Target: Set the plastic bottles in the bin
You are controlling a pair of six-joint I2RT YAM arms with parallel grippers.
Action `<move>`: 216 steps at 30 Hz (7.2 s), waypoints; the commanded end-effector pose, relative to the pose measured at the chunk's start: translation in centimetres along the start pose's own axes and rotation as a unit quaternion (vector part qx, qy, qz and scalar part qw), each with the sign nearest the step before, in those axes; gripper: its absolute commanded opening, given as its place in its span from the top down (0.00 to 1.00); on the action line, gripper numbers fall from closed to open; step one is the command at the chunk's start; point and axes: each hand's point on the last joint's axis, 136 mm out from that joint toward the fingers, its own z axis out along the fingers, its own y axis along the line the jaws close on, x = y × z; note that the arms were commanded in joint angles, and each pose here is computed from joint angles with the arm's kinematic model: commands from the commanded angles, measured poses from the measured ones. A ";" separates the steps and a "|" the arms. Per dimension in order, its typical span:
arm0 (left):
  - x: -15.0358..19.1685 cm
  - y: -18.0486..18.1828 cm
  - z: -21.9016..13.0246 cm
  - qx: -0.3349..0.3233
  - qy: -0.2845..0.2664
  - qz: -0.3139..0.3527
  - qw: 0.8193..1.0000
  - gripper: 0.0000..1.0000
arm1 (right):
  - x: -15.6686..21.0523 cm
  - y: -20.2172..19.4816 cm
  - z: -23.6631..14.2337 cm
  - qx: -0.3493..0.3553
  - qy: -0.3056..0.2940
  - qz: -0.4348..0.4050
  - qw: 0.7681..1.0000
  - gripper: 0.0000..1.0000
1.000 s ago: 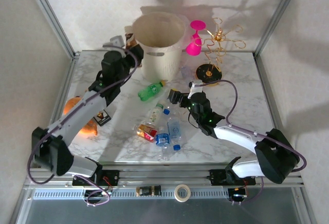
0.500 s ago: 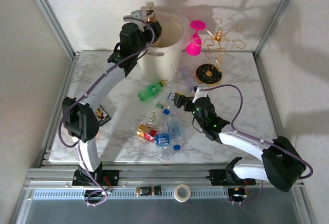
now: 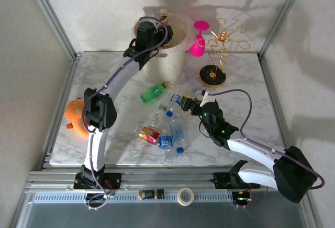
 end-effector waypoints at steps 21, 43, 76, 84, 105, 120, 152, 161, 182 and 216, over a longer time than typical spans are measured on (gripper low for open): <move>-5.2 -6.6 -8.1 0.113 -0.029 -0.010 0.993 0.08 | 1.3 -3.0 1.2 0.041 0.039 -0.020 0.998 0.01; 10.8 4.4 -22.6 0.048 0.008 -0.086 0.995 0.01 | 2.6 -7.8 12.8 0.054 0.174 -0.102 0.978 0.01; 23.1 11.4 -23.0 -0.032 0.086 -0.199 0.976 0.01 | 7.3 -12.0 22.2 0.115 0.272 -0.188 0.937 0.13; 22.8 11.2 -23.0 -0.033 0.085 -0.186 0.978 0.02 | 7.8 -11.8 21.9 0.104 0.280 -0.184 0.937 0.37; 22.3 11.1 -23.3 -0.031 0.071 -0.169 0.983 0.05 | 3.8 -9.2 13.6 0.057 0.235 -0.180 0.954 0.52; 20.2 10.6 -21.6 -0.024 0.063 -0.145 0.987 0.05 | -3.5 -2.9 4.6 -0.056 0.140 -0.128 0.980 0.53; 19.9 17.5 -28.8 -0.094 0.014 -0.141 0.985 0.00 | -25.4 10.4 12.2 -0.222 -0.094 -0.048 0.969 0.54; 19.9 17.6 -29.6 -0.099 0.015 -0.120 0.988 0.00 | -22.6 13.0 20.6 -0.181 -0.050 -0.091 0.978 0.53; 19.8 17.5 -29.4 -0.103 0.026 -0.104 0.989 0.00 | -22.1 14.0 23.1 -0.178 -0.050 -0.088 0.979 0.12; 20.8 14.1 -18.3 -0.092 0.178 0.001 0.980 0.01 | -10.7 3.1 2.4 -0.079 -0.010 -0.043 0.996 0.01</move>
